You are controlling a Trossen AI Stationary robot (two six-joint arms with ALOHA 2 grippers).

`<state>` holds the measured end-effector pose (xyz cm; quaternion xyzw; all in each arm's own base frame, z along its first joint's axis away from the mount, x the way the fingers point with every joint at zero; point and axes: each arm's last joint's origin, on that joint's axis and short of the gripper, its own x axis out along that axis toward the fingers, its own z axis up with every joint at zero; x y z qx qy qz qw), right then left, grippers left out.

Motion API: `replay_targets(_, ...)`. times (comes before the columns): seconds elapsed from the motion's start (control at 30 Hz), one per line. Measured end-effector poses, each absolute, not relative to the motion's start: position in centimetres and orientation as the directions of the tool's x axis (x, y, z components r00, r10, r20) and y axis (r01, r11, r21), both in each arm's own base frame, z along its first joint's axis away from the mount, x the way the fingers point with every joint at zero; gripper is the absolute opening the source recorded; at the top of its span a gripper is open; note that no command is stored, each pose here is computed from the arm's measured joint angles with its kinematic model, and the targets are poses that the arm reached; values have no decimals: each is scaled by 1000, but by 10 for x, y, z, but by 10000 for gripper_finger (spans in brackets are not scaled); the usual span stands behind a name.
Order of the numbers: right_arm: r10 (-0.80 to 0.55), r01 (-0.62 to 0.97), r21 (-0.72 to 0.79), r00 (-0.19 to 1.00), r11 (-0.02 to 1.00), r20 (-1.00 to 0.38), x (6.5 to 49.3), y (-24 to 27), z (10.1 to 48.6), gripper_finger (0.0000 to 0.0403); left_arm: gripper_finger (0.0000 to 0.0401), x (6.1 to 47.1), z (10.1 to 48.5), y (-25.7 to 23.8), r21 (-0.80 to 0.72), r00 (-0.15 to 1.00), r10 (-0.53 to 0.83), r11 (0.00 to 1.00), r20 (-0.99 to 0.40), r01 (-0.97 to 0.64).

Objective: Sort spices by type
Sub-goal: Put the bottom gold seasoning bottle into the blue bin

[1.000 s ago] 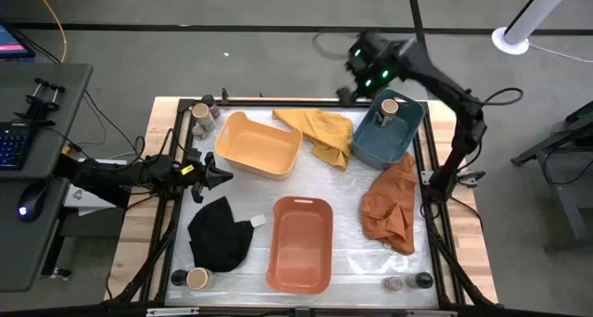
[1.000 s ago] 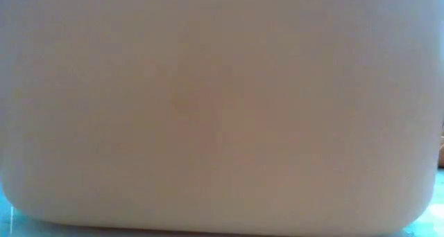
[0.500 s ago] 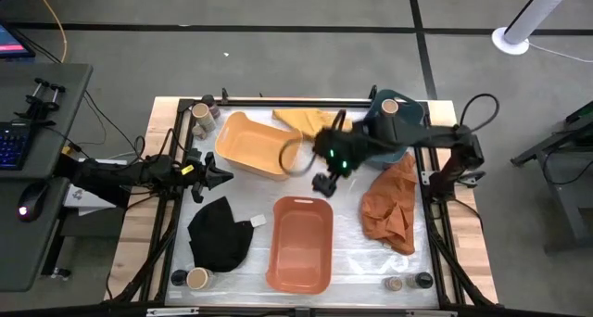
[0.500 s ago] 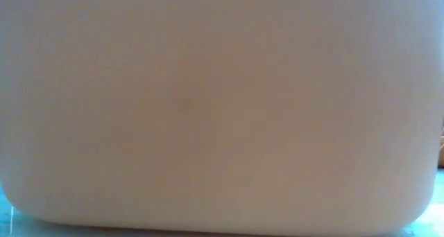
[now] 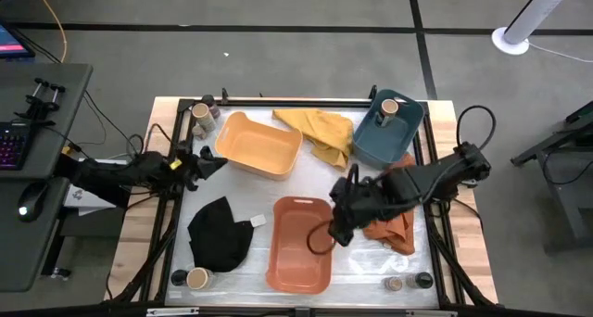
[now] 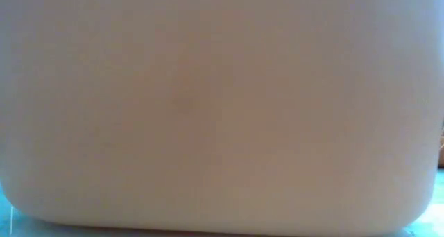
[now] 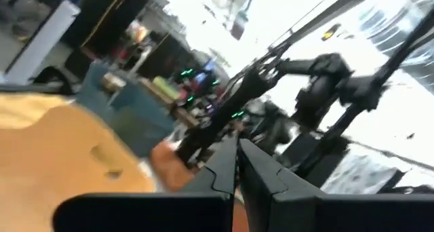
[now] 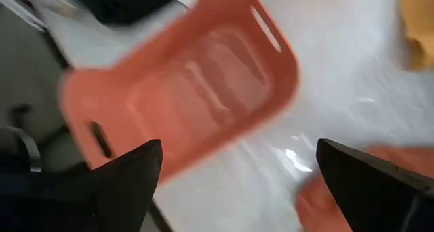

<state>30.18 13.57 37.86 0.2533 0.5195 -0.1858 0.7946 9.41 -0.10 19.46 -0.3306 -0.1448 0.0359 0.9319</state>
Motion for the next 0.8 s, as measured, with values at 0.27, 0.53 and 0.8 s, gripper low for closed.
replay_targets(0.27,-191,534,-25,259,845,-947,295,134,365,387,127,103,273,-9,-615,985,-75,773,156,156)
replay_targets(0.53,-213,440,-84,253,894,-944,303,116,365,387,231,157,360,-49,-577,795,-528,763,-298,291)
replay_targets(0.8,-250,366,-143,264,920,-931,304,113,366,387,232,171,359,-118,-417,315,-450,893,-836,170)
